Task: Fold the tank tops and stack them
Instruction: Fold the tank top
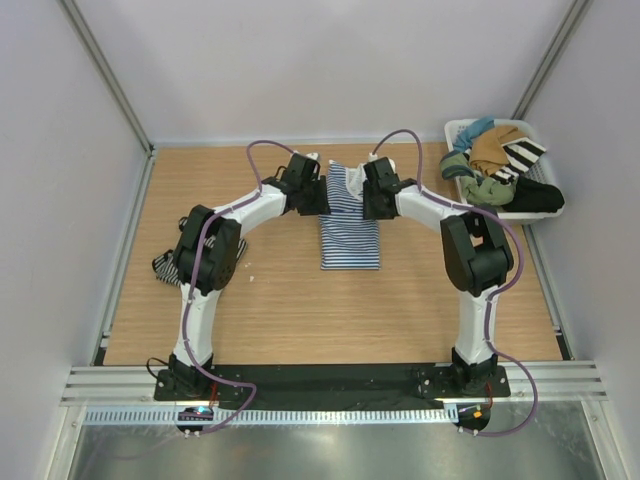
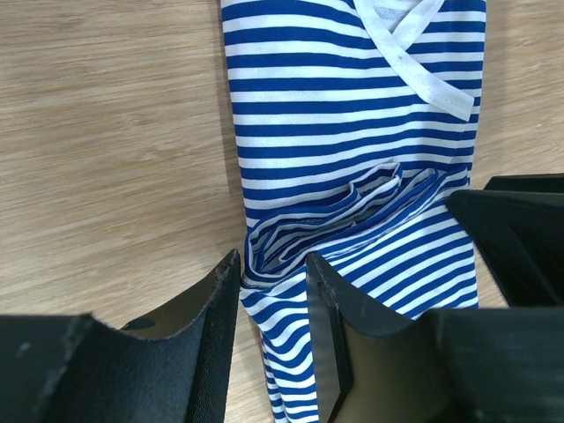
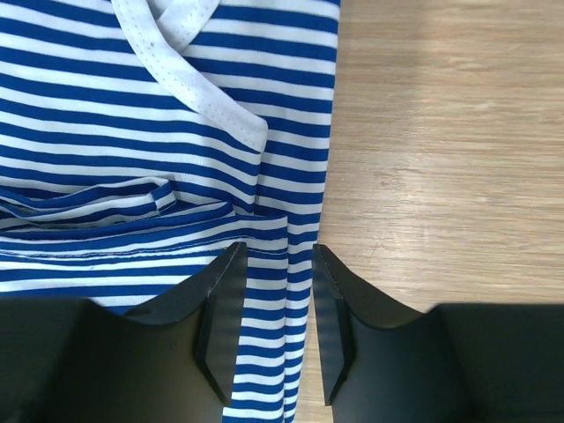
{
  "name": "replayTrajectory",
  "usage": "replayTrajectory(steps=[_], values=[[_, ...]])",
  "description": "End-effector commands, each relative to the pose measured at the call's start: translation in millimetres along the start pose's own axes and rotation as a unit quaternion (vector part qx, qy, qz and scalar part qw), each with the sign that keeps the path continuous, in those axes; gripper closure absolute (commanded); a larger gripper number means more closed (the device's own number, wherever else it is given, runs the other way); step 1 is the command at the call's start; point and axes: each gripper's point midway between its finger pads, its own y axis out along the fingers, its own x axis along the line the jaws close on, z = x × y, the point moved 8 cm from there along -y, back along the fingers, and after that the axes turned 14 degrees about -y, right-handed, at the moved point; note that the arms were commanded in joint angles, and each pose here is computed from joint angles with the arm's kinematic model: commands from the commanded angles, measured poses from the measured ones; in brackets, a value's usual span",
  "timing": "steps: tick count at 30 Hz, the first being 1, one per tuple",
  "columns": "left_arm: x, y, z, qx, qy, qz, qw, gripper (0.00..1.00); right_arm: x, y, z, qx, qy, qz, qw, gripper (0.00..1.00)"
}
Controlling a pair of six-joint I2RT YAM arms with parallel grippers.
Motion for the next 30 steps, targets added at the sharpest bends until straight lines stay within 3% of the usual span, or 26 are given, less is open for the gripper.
replayTrajectory(steps=[1,6,28,30], values=[[-11,-11,-16,-0.023,0.013,0.014,1.0,0.63,-6,-32,-31,-0.066,0.004,0.017,0.998,0.6],[-12,-13,-16,-0.022,0.014,0.016,1.0,0.64,-2,-32,-31,-0.066,0.002,0.003,0.998,0.65],[-8,-6,-13,-0.014,0.014,0.008,1.0,0.67,9,-5,-18,-0.029,0.005,-0.031,0.999,0.65],[-8,-4,-12,-0.011,0.013,0.008,1.0,0.68,9,-4,-18,-0.026,0.005,-0.03,0.999,0.72]])
